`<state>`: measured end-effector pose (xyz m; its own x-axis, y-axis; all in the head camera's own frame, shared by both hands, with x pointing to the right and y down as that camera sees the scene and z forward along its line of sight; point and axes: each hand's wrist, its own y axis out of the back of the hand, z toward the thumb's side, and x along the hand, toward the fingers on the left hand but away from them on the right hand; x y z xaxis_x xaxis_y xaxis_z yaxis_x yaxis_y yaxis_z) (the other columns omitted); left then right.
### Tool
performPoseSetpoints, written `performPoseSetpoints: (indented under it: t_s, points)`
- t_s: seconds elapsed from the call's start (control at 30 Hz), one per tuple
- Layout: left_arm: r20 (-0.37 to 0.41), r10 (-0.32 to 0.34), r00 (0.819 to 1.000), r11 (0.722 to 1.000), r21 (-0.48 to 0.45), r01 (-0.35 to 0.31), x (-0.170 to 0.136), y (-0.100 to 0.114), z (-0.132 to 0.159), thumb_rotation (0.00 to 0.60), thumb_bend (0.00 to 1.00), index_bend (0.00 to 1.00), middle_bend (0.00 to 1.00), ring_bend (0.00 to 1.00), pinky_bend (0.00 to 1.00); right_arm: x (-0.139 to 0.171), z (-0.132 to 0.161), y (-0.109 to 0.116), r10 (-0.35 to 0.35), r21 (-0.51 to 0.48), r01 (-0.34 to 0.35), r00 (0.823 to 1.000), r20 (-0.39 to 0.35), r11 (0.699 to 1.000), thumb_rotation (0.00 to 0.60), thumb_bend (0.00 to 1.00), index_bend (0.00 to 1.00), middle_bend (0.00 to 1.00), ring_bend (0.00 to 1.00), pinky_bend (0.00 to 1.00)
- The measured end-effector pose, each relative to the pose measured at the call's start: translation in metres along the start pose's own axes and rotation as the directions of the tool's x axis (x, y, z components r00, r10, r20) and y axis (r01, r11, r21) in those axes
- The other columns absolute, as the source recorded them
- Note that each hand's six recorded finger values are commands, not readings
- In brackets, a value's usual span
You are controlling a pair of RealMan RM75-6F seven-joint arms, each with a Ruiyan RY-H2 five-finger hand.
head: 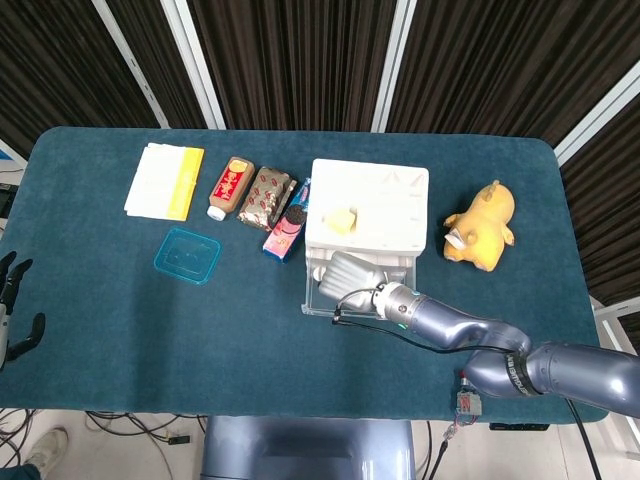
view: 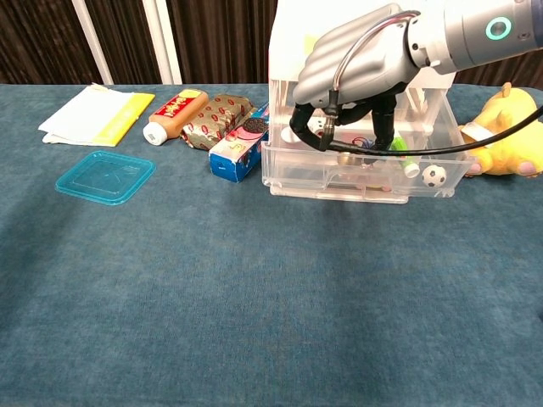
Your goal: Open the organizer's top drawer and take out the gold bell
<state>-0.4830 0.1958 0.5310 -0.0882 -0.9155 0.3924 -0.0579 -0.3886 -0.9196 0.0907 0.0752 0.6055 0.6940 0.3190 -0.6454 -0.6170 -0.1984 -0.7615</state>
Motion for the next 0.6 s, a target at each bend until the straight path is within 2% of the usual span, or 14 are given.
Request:
performPoseSetpoints:
  t_s: [0.6]
  points:
    - [-0.003, 0.004, 1.0, 1.0, 0.0, -0.004, 0.0005, 0.001, -0.001, 0.6, 0.42, 0.07, 0.01, 0.0, 0.0, -0.0039, 0.0003, -0.0025, 0.004, 0.0, -0.004, 1.0, 0.003, 1.0, 0.6, 0.25, 0.51, 0.95, 1.0, 1.0]
